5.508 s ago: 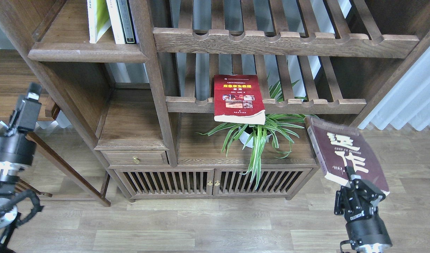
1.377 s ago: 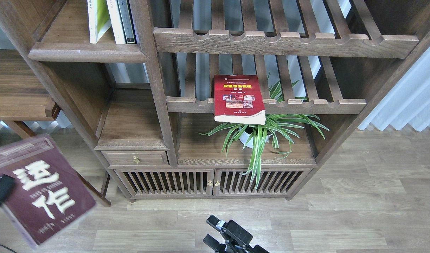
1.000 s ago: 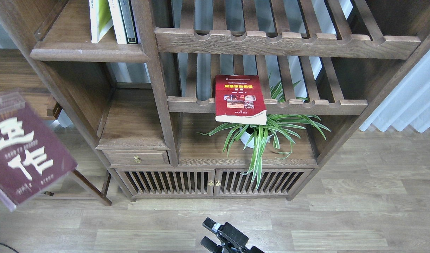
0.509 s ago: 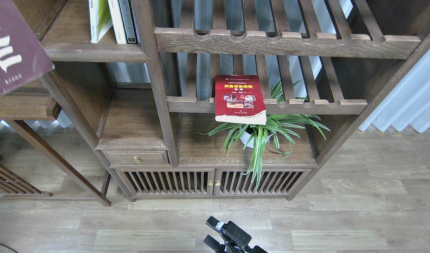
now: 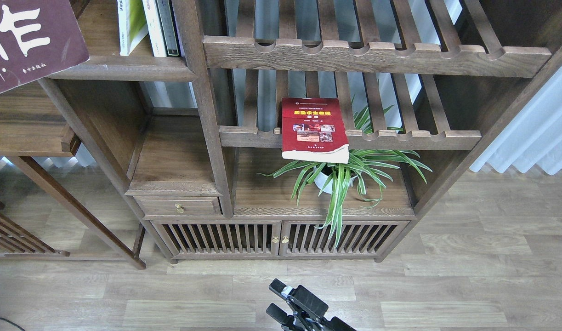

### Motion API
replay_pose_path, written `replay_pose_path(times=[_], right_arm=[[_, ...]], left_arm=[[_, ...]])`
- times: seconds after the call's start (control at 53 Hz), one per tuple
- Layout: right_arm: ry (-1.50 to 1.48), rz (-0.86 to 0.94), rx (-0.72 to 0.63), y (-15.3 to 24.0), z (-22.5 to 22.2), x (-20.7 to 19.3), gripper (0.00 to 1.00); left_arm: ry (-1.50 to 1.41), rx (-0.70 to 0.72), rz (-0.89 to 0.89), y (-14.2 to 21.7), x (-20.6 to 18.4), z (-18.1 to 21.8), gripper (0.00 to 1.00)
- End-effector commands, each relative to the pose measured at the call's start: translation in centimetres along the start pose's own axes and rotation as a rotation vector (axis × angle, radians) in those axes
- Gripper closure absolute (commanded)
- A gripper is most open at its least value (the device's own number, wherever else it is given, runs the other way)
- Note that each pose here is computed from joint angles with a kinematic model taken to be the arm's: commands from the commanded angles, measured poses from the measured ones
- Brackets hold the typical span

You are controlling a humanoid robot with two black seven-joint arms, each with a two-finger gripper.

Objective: Organize books on shelf
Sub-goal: 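Place the maroon book on the upper side shelf with the left gripper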

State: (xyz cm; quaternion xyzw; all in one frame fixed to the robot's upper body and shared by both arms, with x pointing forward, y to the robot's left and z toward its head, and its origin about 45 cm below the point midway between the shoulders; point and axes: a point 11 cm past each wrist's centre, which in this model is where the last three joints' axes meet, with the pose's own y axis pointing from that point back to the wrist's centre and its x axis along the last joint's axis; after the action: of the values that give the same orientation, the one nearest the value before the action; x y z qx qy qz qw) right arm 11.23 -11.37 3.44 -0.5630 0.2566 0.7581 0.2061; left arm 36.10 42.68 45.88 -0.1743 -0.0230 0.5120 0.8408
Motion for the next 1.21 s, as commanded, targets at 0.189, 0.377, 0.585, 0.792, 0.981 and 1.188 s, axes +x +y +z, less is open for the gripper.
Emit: replay_pose_path(times=[0.189, 0.377, 0.585, 0.792, 0.981, 1.188], right_arm=[[0.016, 0.018, 0.03, 1.1, -1.2, 0.2, 0.03], [0.026, 0.02, 0.043, 1.5, -1.9, 0.1, 0.03], [0.025, 0.019, 0.046, 1.5, -1.9, 0.1, 0.03], [0.019, 0.012, 0.046, 1.2, -1.7, 0.0, 0.03], [0.014, 0.013, 0.047, 1.3, -1.5, 0.1, 0.03], [0.009, 0.007, 0.046, 1.3, -1.3, 0.0, 0.03]], left_arm=[[-0.035, 0.014, -0.121, -4.1, -3.2, 1.1, 0.95], [-0.073, -0.018, -0.132, -5.2, -3.6, 2.7, 0.95], [-0.153, -0.032, -0.098, -5.5, -2.7, 4.7, 0.95], [-0.258, -0.023, -0.058, -6.7, -1.8, 5.0, 0.95], [-0.208, -0.057, -0.049, -8.9, -1.7, 4.0, 0.95], [-0.165, -0.073, -0.072, -12.3, -3.0, 2.3, 0.95]])
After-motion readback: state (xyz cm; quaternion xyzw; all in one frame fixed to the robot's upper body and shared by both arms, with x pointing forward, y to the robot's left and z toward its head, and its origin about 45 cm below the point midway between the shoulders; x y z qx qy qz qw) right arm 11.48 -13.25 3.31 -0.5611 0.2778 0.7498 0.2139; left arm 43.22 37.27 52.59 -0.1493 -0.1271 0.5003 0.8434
